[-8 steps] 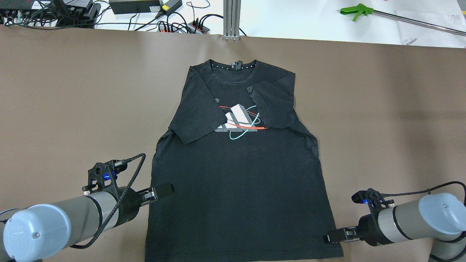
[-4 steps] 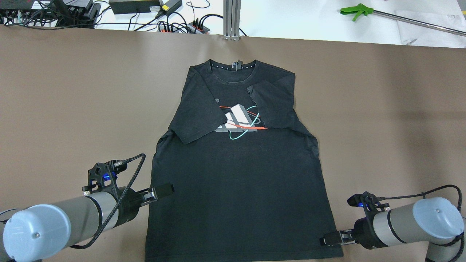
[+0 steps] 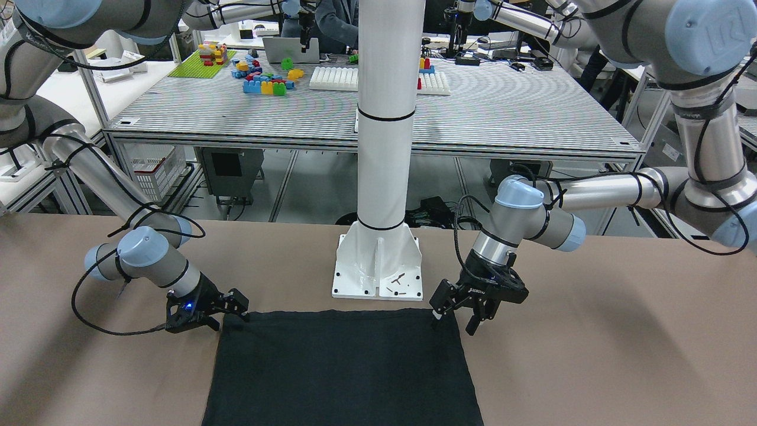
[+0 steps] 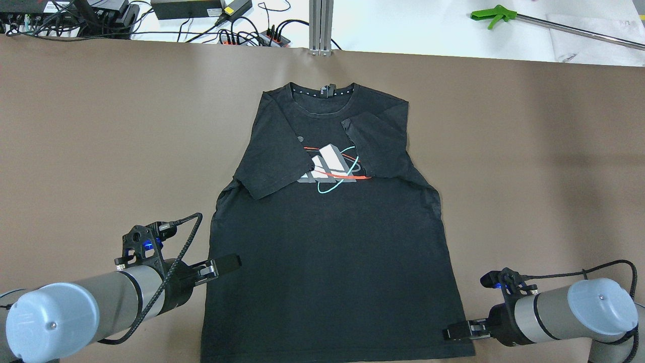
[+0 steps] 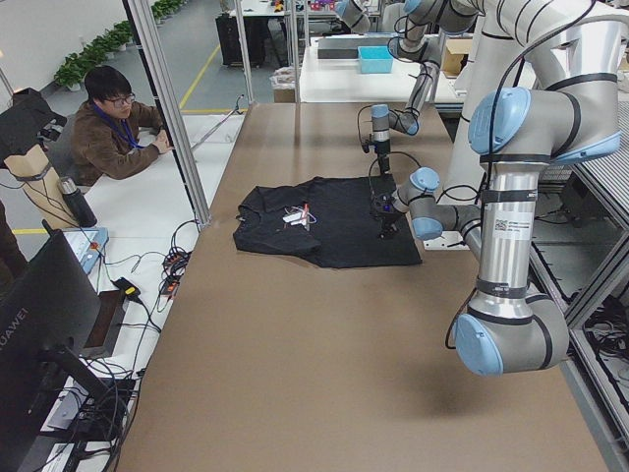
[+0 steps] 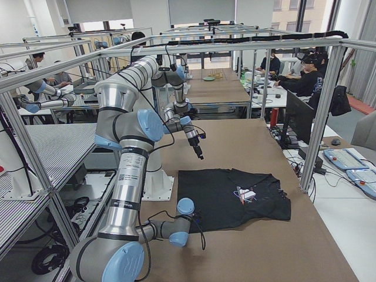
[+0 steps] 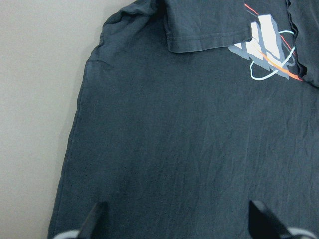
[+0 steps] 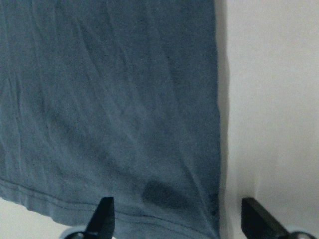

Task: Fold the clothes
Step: 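Lower both grippers onto the hem corners nearest the robot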

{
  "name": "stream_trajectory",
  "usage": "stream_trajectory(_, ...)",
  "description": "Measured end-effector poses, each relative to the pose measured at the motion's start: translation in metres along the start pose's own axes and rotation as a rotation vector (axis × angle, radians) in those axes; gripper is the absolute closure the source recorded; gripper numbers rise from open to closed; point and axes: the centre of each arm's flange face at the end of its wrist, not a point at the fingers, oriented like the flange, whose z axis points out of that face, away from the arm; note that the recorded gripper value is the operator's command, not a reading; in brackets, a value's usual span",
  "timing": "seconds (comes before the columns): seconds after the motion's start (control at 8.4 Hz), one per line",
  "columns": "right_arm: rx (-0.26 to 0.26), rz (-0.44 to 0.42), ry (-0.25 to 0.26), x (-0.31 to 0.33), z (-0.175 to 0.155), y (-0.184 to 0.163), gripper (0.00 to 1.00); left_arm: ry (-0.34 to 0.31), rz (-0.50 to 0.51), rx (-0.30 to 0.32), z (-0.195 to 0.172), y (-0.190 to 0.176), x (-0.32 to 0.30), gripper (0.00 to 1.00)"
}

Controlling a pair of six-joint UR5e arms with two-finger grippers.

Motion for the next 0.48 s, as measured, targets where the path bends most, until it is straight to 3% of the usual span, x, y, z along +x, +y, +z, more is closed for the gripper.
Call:
stream_trajectory(0.12, -0.002, 0.0, 0.003, 0.0009, 0.0013, 0.0007, 0.27, 0.0, 0.001, 0.0, 0.0003, 0.0001, 0.0, 0.0)
stream_trajectory(0.24, -0.007, -0.002, 0.003, 0.0006, 0.0032, 0.0028, 0.65, 0.0, 0.001, -0.001, 0.0007, 0.0002, 0.0002, 0.0)
stream_trajectory(0.36, -0.01, -0.002, 0.004, 0.0002, 0.0044, 0.0041, 0.92, 0.001, 0.002, -0.001, 0.0007, 0.0003, 0.0009, 0.0)
stream_trajectory(0.48, -0.011, 0.003, 0.004, 0.0001, 0.005, 0.0046, 1.0, 0.001, 0.003, -0.001, 0.0008, 0.0004, 0.0014, 0.0)
